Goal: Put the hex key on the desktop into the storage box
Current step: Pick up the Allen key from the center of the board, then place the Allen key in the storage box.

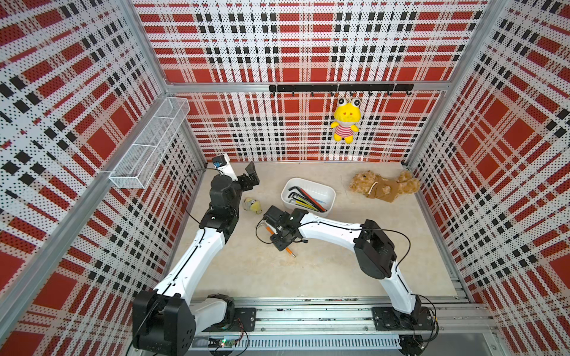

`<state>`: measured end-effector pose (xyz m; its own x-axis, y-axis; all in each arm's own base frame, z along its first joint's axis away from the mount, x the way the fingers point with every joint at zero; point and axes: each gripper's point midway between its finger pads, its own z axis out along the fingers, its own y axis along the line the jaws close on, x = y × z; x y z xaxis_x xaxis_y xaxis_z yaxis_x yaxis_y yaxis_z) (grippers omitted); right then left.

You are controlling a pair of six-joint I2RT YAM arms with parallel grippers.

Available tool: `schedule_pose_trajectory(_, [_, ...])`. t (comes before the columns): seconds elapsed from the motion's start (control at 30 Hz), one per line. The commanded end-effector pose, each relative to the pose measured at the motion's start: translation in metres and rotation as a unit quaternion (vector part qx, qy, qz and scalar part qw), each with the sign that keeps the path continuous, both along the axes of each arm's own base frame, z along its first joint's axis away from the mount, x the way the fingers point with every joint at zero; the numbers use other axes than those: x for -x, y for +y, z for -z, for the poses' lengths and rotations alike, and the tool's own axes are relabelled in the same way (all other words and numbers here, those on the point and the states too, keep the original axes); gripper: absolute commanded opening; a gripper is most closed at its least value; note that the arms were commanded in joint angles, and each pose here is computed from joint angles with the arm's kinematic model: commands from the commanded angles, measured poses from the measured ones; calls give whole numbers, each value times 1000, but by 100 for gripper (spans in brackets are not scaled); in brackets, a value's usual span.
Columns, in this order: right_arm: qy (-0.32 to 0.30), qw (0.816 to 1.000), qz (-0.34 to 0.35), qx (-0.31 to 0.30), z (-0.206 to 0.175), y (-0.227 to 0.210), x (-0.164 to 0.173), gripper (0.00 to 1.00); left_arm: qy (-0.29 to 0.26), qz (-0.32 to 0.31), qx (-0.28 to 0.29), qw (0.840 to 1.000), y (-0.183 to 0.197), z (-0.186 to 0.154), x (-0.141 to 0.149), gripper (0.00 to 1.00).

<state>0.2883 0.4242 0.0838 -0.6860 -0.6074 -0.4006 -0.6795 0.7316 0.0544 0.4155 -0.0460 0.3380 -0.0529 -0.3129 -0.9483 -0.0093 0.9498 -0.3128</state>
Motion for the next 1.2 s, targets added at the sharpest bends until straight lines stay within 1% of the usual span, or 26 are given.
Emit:
schedule_pose_trajectory(0.0, [-78,995,-7,-56,-66,-16,-39,0,-18,-2,-3,1000,2,-14,6,99])
schedule_pose_trajectory(0.13, [-130,990,-2,-58,-89,-52,-85,0,-20,-1,-2,1000,2,-16,6,99])
schedule_pose_trajectory(0.27, [-159,986,5,-43,-97,-77,-127,0,-20,0,-2,1000,2,-15,6,99])
schedule_pose_trajectory(0.37, [-171,985,7,-21,-88,-90,-154,0,-18,-1,-3,1000,2,-15,5,99])
schedule_pose_trajectory(0.5, [-159,987,15,11,-60,-102,-181,0,-18,-3,-4,1000,2,-15,6,99])
schedule_pose_trajectory(0.6, [-151,988,22,21,-42,-108,-193,0,-17,-3,-5,1000,2,-15,6,99])
schedule_pose_trajectory(0.83, [-122,992,35,26,-8,-120,-206,0,-16,-5,-7,1000,3,-14,6,99])
schedule_pose_trajectory(1.17, [-84,994,41,52,33,-131,-204,0,-12,-4,-8,1000,1,-11,4,99])
